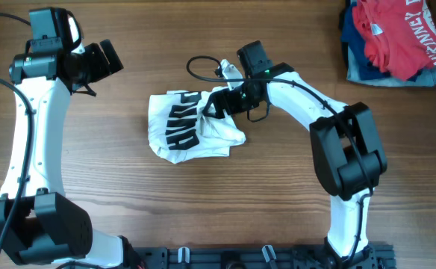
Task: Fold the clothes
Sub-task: 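Lift the bundle and carry it rightward toward the clothes stack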
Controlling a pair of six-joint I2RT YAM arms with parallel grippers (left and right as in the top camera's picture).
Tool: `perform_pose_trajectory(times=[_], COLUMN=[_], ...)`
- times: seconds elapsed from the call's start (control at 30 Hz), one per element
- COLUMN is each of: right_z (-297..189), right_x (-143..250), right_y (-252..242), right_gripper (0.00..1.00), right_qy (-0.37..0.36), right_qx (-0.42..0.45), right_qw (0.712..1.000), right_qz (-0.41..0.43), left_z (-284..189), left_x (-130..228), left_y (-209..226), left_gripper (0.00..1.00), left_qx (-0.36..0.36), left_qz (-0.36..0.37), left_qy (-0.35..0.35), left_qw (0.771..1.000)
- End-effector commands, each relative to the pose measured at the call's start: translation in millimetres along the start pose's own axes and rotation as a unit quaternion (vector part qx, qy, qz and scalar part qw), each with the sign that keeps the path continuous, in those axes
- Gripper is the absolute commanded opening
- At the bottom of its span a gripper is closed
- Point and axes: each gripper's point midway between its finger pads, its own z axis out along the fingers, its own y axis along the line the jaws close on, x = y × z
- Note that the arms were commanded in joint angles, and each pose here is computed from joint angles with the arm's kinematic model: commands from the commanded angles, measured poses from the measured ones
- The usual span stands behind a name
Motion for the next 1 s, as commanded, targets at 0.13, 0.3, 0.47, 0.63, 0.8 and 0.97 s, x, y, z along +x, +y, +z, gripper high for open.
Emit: perform_pose_trajectory(times=[0.13, 0.3, 0.47, 0.63, 0.8, 0.97], right_z=[58.8, 62.7, 33.4, -20.2, -76.7, -88.7], right_x=[40.5, 49.2, 34.7, 27.1, 19.2, 17.8], right_y=[-25.5, -51.6, -90.6, -149.0, -193.0, -195.8], right_gripper=[0.33, 0.04, 0.04, 0.04, 0.04, 0.04], right_qy=[0.070, 0.082, 0.053, 0.020, -0.035, -0.046], right_qx=[0.035, 0.105, 0.123, 0.142, 0.126, 0.102], right_qw=[0.997, 0.991, 0.988, 0.977, 0.971, 0.972], right_qz=[-0.010, 0.019, 0.081, 0.155, 0.201, 0.208], left_z=[3.8, 3.8, 3.8, 3.8, 3.8, 3.8], left_x=[4.0, 5.6, 5.5, 5.4, 5.5, 5.8], left_y=[0.9, 1.5, 1.5, 1.4, 1.3, 0.7], left_gripper=[1.00, 1.00, 1.00, 1.00, 1.00, 1.00], left_qx=[0.004, 0.002, 0.002, 0.003, 0.003, 0.005], left_qz=[0.001, 0.001, 0.001, -0.001, -0.001, -0.001], left_qy=[0.010, 0.014, 0.014, 0.013, 0.014, 0.014], left_qw=[1.000, 1.000, 1.000, 1.000, 1.000, 1.000])
